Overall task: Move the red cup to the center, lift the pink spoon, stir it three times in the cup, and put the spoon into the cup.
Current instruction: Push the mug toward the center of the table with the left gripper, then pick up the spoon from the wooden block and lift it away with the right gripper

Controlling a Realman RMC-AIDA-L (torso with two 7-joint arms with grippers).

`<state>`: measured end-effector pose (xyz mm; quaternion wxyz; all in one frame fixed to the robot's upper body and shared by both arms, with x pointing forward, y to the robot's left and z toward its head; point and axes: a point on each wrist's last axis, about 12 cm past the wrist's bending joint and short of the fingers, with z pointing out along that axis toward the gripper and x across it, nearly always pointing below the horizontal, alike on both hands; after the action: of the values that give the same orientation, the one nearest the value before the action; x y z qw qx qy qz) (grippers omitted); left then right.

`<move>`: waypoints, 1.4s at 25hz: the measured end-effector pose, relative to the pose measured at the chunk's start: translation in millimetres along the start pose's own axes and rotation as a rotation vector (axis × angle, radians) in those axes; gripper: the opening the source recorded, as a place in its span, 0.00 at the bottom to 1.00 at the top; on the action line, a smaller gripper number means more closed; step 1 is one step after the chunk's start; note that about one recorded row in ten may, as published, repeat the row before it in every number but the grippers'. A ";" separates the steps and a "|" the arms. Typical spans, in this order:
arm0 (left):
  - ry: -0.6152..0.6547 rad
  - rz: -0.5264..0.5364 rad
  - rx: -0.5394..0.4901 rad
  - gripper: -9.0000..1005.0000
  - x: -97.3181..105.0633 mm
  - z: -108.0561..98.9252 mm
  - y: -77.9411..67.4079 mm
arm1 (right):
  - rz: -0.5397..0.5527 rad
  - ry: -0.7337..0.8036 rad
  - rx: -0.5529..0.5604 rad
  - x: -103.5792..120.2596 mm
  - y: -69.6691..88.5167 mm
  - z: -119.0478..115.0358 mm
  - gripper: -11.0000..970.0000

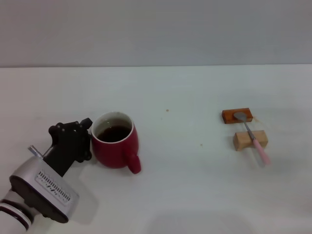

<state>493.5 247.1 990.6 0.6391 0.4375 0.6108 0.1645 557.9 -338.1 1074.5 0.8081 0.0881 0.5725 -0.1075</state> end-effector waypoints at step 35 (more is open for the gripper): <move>-0.049 -0.097 0.012 0.08 -25.1 11.7 -10.2 | -0.001 0.006 -0.002 1.8 -2.7 -6.9 0.68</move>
<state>496.0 218.5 997.3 0.6584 0.4151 0.6164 0.1191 551.5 -339.0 1070.4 0.8065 0.0873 0.5748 -0.1070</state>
